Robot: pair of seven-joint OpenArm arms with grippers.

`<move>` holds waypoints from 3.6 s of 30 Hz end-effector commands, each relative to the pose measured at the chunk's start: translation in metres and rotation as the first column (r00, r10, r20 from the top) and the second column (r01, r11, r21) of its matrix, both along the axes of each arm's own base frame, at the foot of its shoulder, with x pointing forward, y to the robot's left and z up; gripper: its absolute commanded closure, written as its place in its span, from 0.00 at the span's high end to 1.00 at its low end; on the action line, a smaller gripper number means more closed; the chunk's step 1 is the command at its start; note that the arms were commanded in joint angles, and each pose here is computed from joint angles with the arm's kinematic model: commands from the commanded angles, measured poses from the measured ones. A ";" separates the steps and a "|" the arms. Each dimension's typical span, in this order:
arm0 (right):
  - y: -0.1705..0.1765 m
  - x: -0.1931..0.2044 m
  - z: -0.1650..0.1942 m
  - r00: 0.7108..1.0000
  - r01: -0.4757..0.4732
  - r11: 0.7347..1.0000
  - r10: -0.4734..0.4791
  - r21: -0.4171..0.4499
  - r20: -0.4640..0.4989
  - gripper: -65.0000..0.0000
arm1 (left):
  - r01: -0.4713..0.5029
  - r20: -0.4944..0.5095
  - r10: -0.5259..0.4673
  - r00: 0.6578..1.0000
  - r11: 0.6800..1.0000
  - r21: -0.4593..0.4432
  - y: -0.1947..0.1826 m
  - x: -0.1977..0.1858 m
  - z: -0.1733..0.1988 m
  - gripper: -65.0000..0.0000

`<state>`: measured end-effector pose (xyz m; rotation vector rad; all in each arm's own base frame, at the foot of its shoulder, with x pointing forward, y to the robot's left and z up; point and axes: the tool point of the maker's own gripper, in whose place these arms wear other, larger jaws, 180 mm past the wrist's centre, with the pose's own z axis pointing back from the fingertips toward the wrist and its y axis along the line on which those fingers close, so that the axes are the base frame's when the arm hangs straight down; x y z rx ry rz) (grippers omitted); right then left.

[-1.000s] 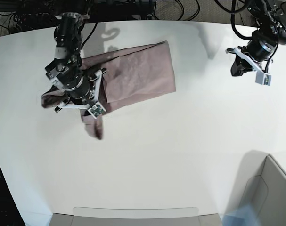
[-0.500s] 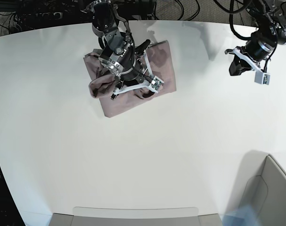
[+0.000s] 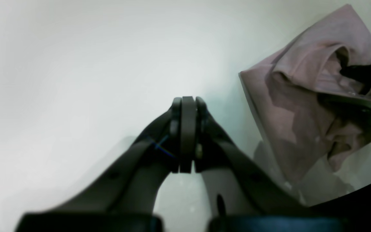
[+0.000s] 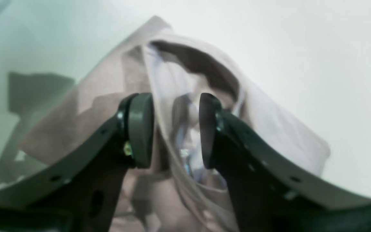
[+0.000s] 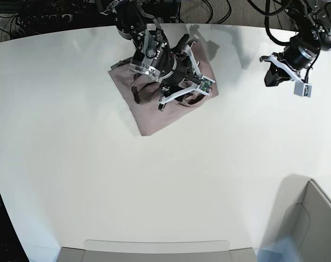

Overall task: Fold the T-shirt properly
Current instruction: 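Fold the right gripper's end of the strip over onto the bundle, then press and tuck the folded bundle edges with the right gripper, then grasp the folded bundle with both grippers and straighten it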

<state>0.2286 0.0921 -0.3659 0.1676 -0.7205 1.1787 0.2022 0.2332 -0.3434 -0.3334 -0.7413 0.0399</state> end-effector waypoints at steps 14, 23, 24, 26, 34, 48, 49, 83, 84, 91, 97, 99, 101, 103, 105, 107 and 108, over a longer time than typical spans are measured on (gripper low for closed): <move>-0.053 0.068 0.097 0.944 0.203 0.956 -0.248 0.210 0.216 0.36 | -0.005 0.038 0.005 0.999 1.000 -0.018 -0.004 0.004 0.007 0.00; -0.143 0.088 0.074 0.898 0.364 0.929 -0.368 0.063 0.240 0.36 | -0.046 -0.030 0.043 0.999 0.994 -0.101 -0.007 -0.004 -0.021 0.00; -0.141 0.080 0.064 0.910 0.352 0.935 -0.353 0.046 0.218 0.36 | -0.048 -0.033 0.045 0.998 0.993 -0.105 -0.008 -0.004 -0.022 0.00; -0.122 0.056 0.045 0.944 0.290 0.957 -0.289 0.020 0.161 0.36 | -0.053 -0.043 0.048 0.998 0.993 -0.110 -0.007 -0.006 -0.025 0.00; 0.008 -0.084 0.023 0.959 -0.282 0.958 0.281 0.051 0.017 0.36 | -0.058 -0.044 0.053 0.998 0.992 -0.114 -0.007 -0.005 -0.026 0.00; -0.068 0.039 0.068 0.975 0.062 0.997 -0.070 0.042 0.211 0.32 | -0.028 0.046 0.034 0.998 0.992 -0.122 -0.012 0.016 -0.004 0.00; -0.076 0.047 0.072 0.969 0.087 0.995 -0.094 0.039 0.227 0.28 | -0.007 0.073 0.017 0.997 0.992 -0.128 -0.018 0.022 0.003 0.00; -0.090 -0.058 -0.033 0.987 -0.152 0.974 0.140 -0.166 -0.083 0.00 | 0.534 -0.048 -0.555 0.830 0.769 0.350 -0.166 0.128 -0.027 0.00; -0.089 -0.052 -0.024 0.991 -0.132 0.979 0.125 -0.152 -0.055 0.00 | 0.527 -0.016 -0.558 0.830 0.773 0.354 -0.171 0.133 -0.018 0.00; -0.142 0.014 0.022 0.983 0.157 0.981 -0.144 -0.112 0.111 0.00 | 0.474 0.029 -0.511 0.859 0.816 0.331 -0.167 0.126 -0.010 0.00; -0.183 0.059 0.032 0.936 0.333 0.938 -0.316 -0.095 0.154 0.00 | 0.498 0.079 -0.556 0.828 0.792 0.354 -0.182 0.082 0.010 0.00; -0.188 0.066 0.022 0.936 0.342 0.934 -0.328 -0.109 0.129 0.00 | 0.550 0.064 -0.602 0.796 0.763 0.339 -0.199 0.057 0.006 0.00; -0.190 0.071 0.008 0.938 0.343 0.931 -0.333 -0.128 0.095 0.00 | 0.610 0.028 -0.653 0.757 0.721 0.328 -0.210 0.033 -0.002 0.00; -0.189 0.072 -0.006 0.941 0.338 0.931 -0.334 -0.141 0.053 0.00 | 0.680 -0.008 -0.716 0.699 0.660 0.318 -0.223 0.010 -0.011 0.00; -0.185 0.070 -0.016 0.945 0.326 0.934 -0.326 -0.148 0.020 0.00 | 0.738 -0.044 -0.768 0.639 0.595 0.318 -0.230 -0.007 -0.020 0.00; -0.172 0.063 -0.024 0.956 0.290 0.945 -0.295 -0.149 -0.006 0.00 | 0.765 -0.069 -0.791 0.608 0.560 0.318 -0.231 -0.016 -0.025 0.00; -0.166 0.061 -0.025 0.961 0.272 0.951 -0.277 -0.150 -0.012 0.00 | 0.768 -0.079 -0.792 0.605 0.555 0.321 -0.228 -0.017 -0.027 0.00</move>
